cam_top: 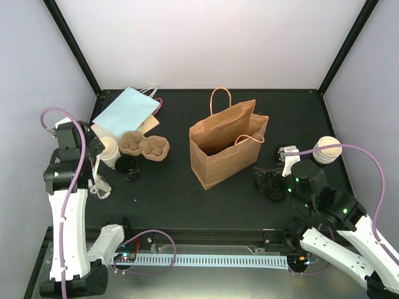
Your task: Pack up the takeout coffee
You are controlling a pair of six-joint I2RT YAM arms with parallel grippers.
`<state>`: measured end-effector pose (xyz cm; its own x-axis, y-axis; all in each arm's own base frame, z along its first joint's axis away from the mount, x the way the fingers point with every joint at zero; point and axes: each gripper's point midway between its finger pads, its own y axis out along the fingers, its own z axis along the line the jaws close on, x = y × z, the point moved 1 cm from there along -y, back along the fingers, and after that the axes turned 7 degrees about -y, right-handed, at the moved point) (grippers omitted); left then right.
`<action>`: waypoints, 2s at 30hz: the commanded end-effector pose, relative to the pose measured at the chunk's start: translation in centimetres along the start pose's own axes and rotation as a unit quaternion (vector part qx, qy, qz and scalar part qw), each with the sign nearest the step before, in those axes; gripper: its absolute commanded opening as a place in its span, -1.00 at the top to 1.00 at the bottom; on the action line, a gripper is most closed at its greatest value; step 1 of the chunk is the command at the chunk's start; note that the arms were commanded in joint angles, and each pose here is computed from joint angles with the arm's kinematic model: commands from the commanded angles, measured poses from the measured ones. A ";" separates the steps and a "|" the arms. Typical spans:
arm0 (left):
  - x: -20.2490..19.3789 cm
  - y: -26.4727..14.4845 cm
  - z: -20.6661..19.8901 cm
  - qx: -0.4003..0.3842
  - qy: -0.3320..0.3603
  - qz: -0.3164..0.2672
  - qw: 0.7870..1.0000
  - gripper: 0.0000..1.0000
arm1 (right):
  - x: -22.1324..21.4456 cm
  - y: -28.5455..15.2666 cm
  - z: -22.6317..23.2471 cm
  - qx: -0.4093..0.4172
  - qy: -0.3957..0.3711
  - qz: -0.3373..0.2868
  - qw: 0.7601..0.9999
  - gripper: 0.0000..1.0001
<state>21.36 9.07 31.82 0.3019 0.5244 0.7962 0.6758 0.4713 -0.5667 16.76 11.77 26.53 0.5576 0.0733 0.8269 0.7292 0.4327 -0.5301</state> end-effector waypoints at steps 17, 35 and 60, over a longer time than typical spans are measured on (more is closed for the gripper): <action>-4.5 3.8 -1.7 -0.030 0.110 0.092 0.989 -0.42 | 0.2 0.2 0.3 0.007 -0.002 -0.004 1.000 -1.00; -0.1 3.8 -3.1 -0.025 0.118 0.045 0.992 -0.84 | 0.0 0.3 0.4 0.010 -0.003 0.003 1.000 -1.00; -0.4 17.4 -4.0 0.057 0.168 0.225 0.958 -0.29 | 0.4 0.4 2.6 0.074 -0.017 -0.007 0.997 -1.00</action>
<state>35.69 13.65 22.46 0.7433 0.4489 0.4960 0.3794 0.3276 -0.8653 16.04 13.56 26.91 0.5520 0.0933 0.8286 0.6749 0.5335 -0.5097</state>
